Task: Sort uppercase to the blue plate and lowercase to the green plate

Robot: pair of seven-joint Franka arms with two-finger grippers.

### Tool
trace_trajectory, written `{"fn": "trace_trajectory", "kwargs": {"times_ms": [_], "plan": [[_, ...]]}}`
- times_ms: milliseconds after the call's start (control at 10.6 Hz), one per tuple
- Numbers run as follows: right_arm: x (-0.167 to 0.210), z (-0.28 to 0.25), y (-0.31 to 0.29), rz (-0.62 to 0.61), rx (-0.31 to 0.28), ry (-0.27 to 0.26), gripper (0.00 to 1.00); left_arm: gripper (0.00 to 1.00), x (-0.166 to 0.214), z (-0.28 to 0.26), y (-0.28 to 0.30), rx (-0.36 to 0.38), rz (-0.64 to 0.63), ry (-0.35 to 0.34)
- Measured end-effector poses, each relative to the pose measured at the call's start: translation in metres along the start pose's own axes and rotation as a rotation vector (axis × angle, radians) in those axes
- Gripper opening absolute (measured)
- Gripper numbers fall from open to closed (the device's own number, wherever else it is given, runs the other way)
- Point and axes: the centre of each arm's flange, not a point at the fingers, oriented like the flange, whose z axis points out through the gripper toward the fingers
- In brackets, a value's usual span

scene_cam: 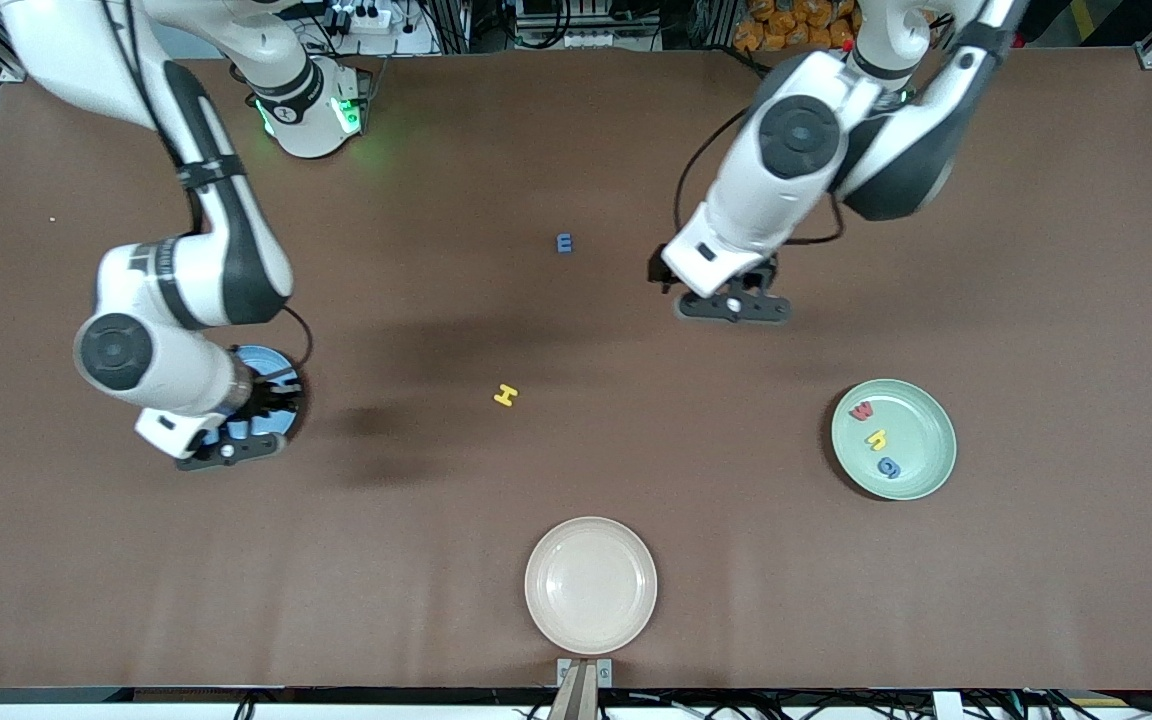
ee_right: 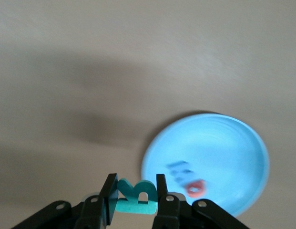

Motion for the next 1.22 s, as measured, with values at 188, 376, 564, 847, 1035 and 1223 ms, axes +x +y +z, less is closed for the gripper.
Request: {"fn": "trace_trajectory", "kwargs": {"times_ms": [188,376,564,847,1035,1223], "plan": [[-0.012,0.013,0.036,-0.035,0.017,-0.031,0.37,1.00,-0.041,0.032,0.033,0.028,-0.029,-0.004],[-0.022,0.029,0.046,-0.049,0.024,-0.062,0.37,1.00,-0.078,0.060,0.070,0.039,-0.049,-0.014],[-0.029,0.043,0.049,-0.048,0.027,-0.092,0.37,1.00,-0.112,0.098,0.103,0.056,-0.049,-0.030],[-0.039,0.054,0.063,-0.053,0.039,-0.114,0.48,1.00,-0.152,0.149,0.133,0.096,-0.060,-0.029],[-0.044,0.056,0.078,-0.066,0.047,-0.114,0.75,1.00,-0.169,0.180,0.146,0.087,-0.093,-0.019],[-0.044,0.056,0.078,-0.073,0.047,-0.111,0.99,1.00,-0.176,0.211,0.154,0.045,-0.124,0.003]]}}
